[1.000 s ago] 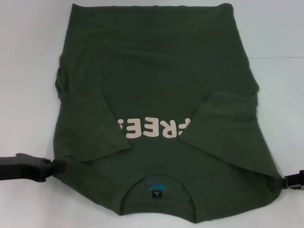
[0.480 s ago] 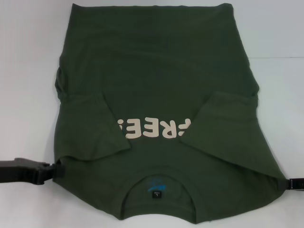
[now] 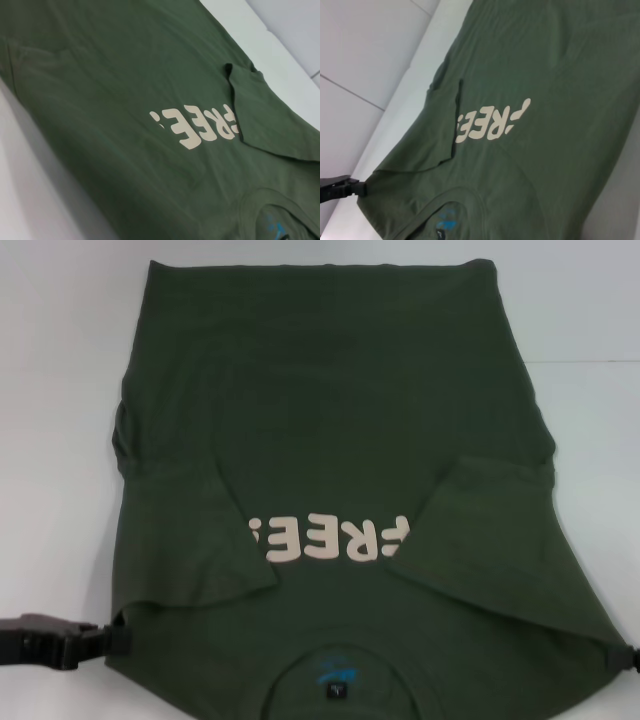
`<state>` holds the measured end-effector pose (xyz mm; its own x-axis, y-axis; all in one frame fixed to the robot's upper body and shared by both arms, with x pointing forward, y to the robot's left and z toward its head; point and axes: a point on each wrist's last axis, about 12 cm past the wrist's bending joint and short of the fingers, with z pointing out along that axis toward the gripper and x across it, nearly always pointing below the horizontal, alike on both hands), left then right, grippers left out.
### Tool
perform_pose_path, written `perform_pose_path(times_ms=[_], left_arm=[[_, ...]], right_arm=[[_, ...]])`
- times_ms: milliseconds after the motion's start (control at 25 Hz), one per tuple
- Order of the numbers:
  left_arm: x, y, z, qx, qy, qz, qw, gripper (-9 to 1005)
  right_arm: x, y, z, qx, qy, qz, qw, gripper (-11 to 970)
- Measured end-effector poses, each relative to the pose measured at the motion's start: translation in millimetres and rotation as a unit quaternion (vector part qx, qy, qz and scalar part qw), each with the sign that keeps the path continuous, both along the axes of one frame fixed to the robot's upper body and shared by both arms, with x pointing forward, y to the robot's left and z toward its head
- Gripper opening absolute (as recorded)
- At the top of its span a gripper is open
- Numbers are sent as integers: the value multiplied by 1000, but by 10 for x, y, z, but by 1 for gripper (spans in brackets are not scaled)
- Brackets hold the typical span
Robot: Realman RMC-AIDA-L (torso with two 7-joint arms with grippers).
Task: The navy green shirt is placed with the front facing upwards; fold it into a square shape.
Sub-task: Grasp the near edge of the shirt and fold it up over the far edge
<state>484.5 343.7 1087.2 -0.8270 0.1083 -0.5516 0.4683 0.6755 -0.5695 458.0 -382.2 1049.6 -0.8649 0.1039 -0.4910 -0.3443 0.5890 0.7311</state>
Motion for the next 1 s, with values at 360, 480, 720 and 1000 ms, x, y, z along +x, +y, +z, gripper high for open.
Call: perform_pose_path(times_ms=[360, 480, 720, 1000], left_arm=[[-181, 1, -16, -24, 33, -24, 999, 9], [-229, 14, -25, -27, 38, -23, 999, 9], [-237, 29, -16, -31, 38, -17, 999, 9], [196, -53, 85, -22, 2, -2, 1000, 10]], right_arm=[[-308, -75, -25, 13, -9, 23, 1000, 32], [-395, -86, -31, 19, -7, 30, 999, 32], [-455, -132, -16, 20, -13, 29, 999, 32], [-20, -198, 138, 2, -71, -26, 997, 32]])
